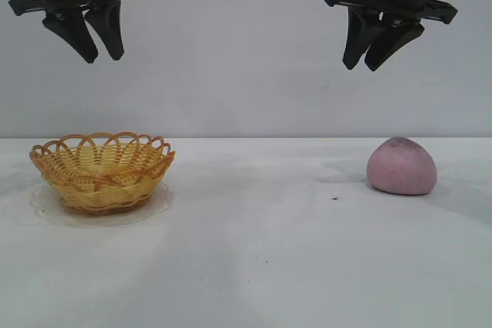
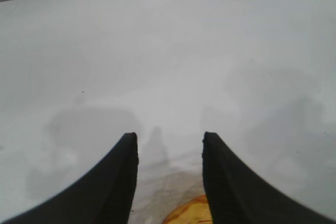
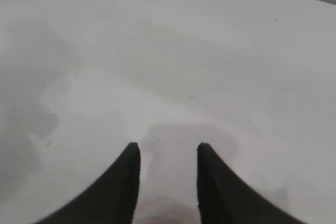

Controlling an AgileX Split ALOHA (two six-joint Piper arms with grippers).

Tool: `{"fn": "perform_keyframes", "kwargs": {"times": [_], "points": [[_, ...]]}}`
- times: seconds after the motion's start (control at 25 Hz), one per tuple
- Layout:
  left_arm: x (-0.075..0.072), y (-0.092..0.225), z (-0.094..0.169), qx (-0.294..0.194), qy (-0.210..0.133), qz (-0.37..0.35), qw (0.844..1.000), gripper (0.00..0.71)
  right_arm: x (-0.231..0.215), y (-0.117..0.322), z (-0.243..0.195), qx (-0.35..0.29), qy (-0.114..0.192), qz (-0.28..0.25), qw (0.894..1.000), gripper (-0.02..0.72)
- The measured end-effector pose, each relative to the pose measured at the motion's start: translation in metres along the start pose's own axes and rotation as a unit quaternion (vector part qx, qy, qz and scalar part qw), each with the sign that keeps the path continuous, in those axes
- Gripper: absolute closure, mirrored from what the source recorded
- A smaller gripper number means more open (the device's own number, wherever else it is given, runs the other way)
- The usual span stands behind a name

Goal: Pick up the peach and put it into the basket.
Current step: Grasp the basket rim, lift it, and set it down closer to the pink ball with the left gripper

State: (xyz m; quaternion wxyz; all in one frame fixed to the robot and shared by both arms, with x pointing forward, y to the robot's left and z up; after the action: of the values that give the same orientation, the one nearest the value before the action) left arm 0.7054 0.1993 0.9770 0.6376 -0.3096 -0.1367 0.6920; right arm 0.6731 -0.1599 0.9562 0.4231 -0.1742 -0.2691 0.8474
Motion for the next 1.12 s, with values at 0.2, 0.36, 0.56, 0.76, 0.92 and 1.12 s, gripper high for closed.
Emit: {"fn": "perform_keyframes", "kwargs": {"times": [0.2,0.36,0.56,0.76,0.92,1.12], "points": [[0.0,-0.001,0.0,-0.001,0.0,0.0,1.0,0.446,0.0,0.0,0.0,0.0,0.0,0.0,1.0,0.495],[0.0,-0.001,0.0,-0.001,0.0,0.0,1.0,0.446,0.0,0.0,0.0,0.0,0.0,0.0,1.0,0.495],[0.003,0.006,0.001,0.024,-0.01,-0.031,0.999,0.446,0.0,0.001,0.0,0.002,-0.001,0.001,1.0,0.495],[0.013,0.041,-0.015,0.137,-0.017,-0.13,0.982,0.446,0.001,0.001,0.0,0.004,-0.003,0.0,1.0,0.495],[0.021,0.063,-0.036,0.195,-0.015,-0.17,0.966,0.446,0.002,0.003,0.0,0.01,-0.008,-0.001,1.0,0.495],[0.025,0.073,-0.047,0.216,-0.012,-0.188,0.958,0.446,0.004,0.004,0.0,0.015,-0.012,-0.002,1.0,0.495]]}}
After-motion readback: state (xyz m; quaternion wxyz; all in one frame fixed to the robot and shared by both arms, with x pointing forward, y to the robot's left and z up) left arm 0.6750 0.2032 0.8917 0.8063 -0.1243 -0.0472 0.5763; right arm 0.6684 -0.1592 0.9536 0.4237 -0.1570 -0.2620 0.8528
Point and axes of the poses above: a point on each arm's last joint axis where the gripper is mounted, z pointing back along that axis away from the gripper, x along the wrist's bending axis when the last joint is at zero, y = z × x, the point moved 5 cm from there along -z, pointing out along that axis toward the gripper, and after that the axes turned 15 degrees about z, right-handed, at the moved point
